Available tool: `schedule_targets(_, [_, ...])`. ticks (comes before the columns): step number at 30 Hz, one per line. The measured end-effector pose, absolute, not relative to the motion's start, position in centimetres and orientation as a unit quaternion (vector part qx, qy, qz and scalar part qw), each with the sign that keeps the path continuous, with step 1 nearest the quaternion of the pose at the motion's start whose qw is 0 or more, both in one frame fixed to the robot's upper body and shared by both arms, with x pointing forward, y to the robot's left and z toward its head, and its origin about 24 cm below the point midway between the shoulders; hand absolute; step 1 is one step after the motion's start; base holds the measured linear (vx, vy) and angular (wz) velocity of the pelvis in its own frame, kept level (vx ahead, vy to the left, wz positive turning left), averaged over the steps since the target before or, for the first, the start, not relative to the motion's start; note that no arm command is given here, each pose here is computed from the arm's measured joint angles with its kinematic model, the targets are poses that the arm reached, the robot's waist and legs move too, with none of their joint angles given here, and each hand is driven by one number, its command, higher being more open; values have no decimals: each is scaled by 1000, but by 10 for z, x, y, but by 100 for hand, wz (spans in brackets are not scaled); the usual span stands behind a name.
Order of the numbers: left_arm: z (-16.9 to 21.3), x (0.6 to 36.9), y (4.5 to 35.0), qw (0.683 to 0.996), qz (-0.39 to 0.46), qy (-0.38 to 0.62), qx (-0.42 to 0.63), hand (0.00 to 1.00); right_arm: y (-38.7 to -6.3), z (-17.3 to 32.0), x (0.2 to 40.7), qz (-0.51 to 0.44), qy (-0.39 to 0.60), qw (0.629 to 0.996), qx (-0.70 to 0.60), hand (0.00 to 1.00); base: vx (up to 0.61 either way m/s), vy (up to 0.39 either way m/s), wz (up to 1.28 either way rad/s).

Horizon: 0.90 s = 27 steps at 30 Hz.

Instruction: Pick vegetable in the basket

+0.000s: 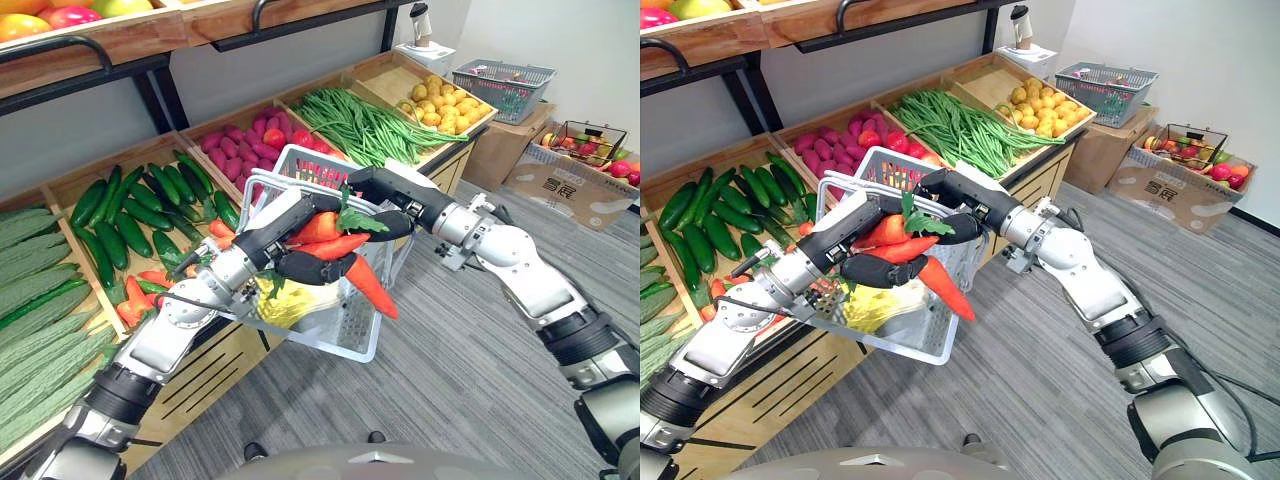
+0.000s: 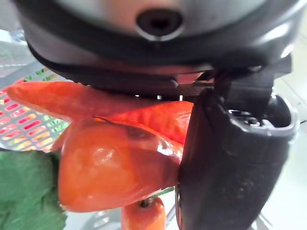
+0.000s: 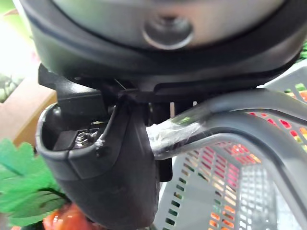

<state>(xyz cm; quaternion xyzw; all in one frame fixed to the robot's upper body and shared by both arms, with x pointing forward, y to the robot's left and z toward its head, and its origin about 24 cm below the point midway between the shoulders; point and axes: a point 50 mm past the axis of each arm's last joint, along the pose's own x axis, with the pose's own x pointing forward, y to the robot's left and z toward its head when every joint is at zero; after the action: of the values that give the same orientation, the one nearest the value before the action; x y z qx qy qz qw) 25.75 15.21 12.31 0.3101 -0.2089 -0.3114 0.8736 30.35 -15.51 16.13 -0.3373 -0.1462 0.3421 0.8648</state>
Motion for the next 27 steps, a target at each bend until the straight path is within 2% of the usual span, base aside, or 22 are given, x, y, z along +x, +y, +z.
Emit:
schedule_targets(4, [117,259,161,863,-317,-183,349,0,-159,169,296,352,-153,852,-357,0,8,-3,-2])
schedule_targets(14, [113,257,163,840,-336,-171,390,0,-172,152,284,355,-121,864,-336,0,0,0,0])
schedule_targets(24, [103,251,163,828,-353,-159,405,0,-174,146,275,366,-109,861,-335,0,0,0,-2])
schedule_targets(25, [102,251,162,828,-355,-158,404,100,-174,146,275,367,-107,861,-334,0,0,0,0])
schedule_targets(27, [102,250,161,827,-358,-157,404,100,-176,146,273,369,-105,860,-337,0,0,0,-4])
